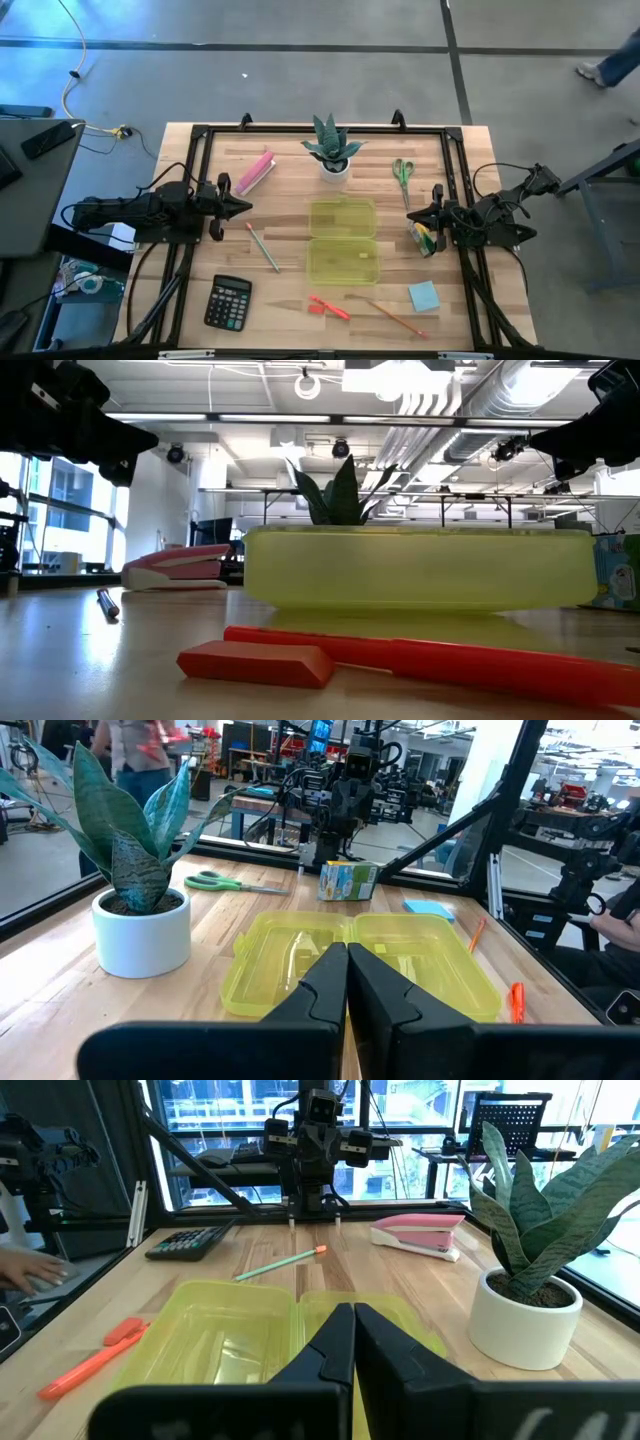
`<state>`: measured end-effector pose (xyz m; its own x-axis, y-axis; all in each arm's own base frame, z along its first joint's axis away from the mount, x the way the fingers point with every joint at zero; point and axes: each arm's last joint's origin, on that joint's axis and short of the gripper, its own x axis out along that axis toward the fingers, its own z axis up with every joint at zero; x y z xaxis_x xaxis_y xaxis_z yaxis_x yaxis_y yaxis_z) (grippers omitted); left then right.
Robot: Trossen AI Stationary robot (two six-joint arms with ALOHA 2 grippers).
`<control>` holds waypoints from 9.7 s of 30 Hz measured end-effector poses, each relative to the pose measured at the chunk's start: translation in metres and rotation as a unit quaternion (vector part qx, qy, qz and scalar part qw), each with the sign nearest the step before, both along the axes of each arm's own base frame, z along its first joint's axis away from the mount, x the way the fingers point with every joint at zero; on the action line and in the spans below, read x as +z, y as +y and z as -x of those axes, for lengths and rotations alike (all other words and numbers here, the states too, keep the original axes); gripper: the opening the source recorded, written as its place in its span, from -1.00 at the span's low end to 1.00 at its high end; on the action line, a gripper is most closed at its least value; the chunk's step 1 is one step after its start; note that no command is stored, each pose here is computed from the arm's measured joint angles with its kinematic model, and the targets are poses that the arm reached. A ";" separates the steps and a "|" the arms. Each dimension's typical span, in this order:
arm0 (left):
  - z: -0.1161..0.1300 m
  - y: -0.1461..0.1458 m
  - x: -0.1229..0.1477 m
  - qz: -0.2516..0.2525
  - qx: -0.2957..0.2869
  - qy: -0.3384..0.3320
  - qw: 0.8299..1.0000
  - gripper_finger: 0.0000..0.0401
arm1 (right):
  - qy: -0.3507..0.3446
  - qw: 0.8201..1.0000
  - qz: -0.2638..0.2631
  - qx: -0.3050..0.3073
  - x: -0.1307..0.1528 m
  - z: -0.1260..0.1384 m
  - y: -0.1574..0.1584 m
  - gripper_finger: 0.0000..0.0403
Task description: Pack school essentials
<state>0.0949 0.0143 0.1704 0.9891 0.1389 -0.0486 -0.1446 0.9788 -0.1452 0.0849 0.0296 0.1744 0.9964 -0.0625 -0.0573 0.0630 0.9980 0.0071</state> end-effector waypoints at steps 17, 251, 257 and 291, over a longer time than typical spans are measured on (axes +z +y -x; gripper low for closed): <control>0.000 0.000 0.000 0.000 0.000 0.000 1.000 -1.00 | 0.000 1.000 0.000 0.000 0.000 0.000 0.000 -1.00; -0.125 -0.004 0.030 -0.024 -0.029 0.622 0.782 -0.88 | 0.000 1.000 0.000 0.000 0.000 0.000 0.000 -1.00; -0.146 -0.004 0.037 -0.041 -0.046 0.530 0.846 -0.89 | 0.000 1.000 0.000 0.000 0.000 0.000 0.000 -1.00; -0.260 -0.070 0.007 -0.208 -0.163 0.460 0.848 -0.86 | 0.000 1.000 0.000 0.000 0.000 0.000 0.000 -1.00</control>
